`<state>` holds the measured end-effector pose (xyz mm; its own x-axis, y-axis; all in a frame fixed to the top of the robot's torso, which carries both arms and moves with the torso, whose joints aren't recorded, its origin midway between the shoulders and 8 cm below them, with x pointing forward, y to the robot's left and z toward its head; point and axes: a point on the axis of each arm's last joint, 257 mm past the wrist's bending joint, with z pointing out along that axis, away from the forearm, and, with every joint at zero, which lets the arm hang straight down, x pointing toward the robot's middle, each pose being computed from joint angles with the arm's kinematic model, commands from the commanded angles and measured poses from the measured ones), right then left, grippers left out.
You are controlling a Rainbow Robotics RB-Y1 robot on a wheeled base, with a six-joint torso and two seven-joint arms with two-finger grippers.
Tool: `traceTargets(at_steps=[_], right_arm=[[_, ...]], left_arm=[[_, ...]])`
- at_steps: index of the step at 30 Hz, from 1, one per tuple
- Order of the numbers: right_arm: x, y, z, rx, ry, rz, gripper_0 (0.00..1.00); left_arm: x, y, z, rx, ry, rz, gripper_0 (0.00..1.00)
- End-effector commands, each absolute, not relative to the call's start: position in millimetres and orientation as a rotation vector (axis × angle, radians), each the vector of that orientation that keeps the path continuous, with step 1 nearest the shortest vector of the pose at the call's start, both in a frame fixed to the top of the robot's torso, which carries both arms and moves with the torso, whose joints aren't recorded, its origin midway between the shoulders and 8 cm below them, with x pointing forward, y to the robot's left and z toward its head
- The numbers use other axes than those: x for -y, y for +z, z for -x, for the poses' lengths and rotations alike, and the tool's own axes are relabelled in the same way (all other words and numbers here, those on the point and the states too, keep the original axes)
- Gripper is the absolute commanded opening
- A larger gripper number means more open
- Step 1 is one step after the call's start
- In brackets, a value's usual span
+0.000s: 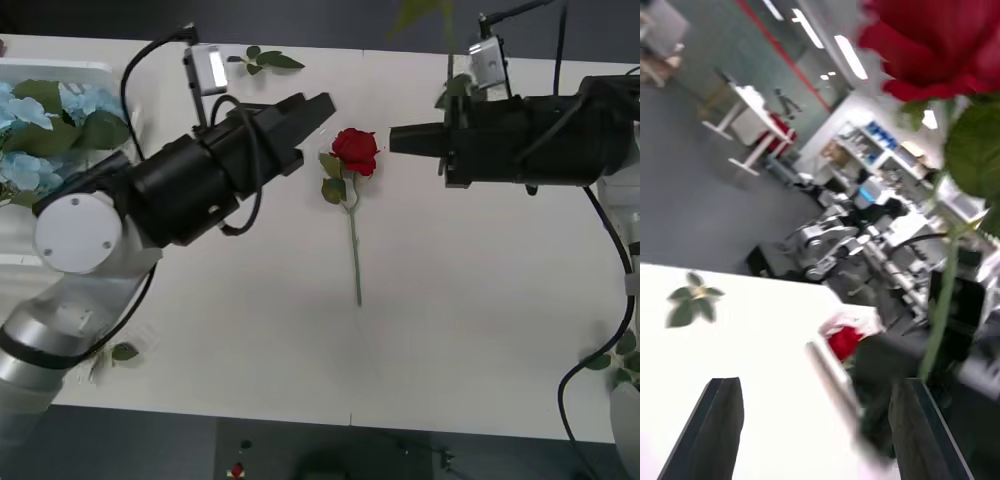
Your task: Put the red flowers into the right box and the blue flowers into the left box
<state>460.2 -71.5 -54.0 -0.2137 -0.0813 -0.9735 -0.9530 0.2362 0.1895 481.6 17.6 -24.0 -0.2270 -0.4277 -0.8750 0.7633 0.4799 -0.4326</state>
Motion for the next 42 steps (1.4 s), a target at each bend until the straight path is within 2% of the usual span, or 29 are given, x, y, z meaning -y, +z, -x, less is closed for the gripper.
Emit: traceTargets(at_steps=[1, 10, 14, 22, 30, 37, 42], right_arm=[[116, -47, -480, -1.669, 1.02, 0.933, 0.0], [238, -40, -522, -2.019, 0.695, 0.674, 0.0], [306, -36, -530, -2.187, 0.535, 0.433, 0.0], [431, -45, -529, -2.376, 0.093, 0.094, 0.0], [548, -71, -516, -2.464, -0.338, -0.105, 0.0], [609, -84, -503, -2.472, -0.553, -0.204, 0.0], [630, -87, -498, -2.466, -0.612, -0.235, 0.0]], left_arm=[[-51, -40, -491, -1.441, -0.979, -0.397, 0.56], [-96, -114, -547, -1.671, -0.867, -0.417, 0.56], [-97, -140, -584, -1.777, -0.843, -0.417, 0.56], [-58, -156, -622, -1.907, -0.881, -0.33, 0.56], [-14, -177, -627, -2.027, -0.773, -0.319, 0.56], [13, -204, -614, -2.181, -0.664, -0.346, 0.57], [20, -206, -609, -2.279, -0.559, -0.353, 0.57]])
